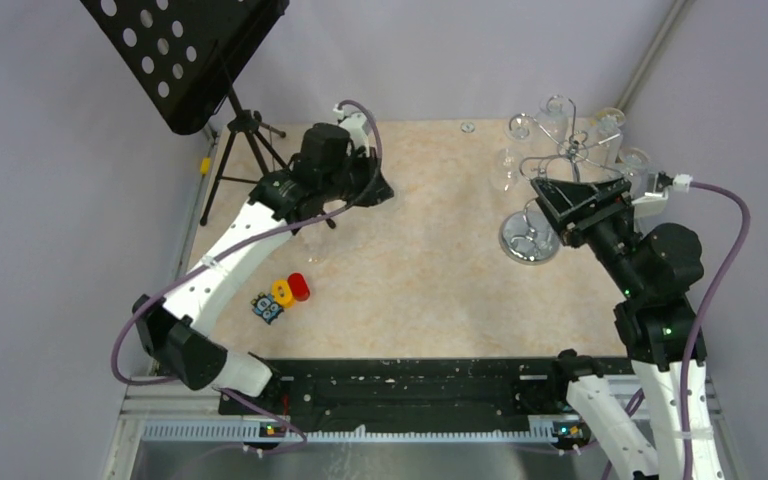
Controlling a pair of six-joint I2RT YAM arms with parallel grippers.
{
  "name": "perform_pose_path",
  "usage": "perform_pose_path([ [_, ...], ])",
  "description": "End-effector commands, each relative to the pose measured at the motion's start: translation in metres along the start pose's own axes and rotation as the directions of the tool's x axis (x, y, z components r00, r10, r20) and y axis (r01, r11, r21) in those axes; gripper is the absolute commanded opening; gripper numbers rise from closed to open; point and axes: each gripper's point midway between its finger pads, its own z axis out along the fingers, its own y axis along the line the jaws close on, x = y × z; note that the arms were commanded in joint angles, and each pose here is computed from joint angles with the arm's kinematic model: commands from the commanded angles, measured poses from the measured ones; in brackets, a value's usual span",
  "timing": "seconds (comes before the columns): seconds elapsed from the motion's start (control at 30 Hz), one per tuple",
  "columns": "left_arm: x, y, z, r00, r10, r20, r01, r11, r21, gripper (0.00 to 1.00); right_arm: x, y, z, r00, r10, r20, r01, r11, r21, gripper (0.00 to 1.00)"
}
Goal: Take the wine glass off the wine glass rack
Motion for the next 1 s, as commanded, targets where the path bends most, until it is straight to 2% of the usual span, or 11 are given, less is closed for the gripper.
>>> perform_pose_path([
  [0.0,0.034,0.076,0.000,0.982,0.096,-0.165,-0.147,0.931,-0.334,0.00,-0.013,0.007,-0.015,0.994,-0.090,0.067,0.088,0.996,0.021,0.66],
  [0.17,0.061,0.099,0.017,0.961,0.061,-0.271,-0.168,0.905,-0.391,0.00,-0.008,-0.002,-0.015,0.994,-0.090,0.054,0.088,0.995,0.042,0.66],
  [0.47,0.099,0.128,0.045,0.919,-0.022,-0.394,-0.170,0.879,-0.445,0.00,-0.004,-0.005,-0.017,0.995,-0.088,0.038,0.087,0.995,0.045,0.66],
  [0.97,0.133,0.169,0.056,0.866,-0.117,-0.486,-0.158,0.859,-0.488,0.00,-0.001,-0.006,-0.011,0.997,-0.077,0.021,0.076,0.997,0.028,0.65],
])
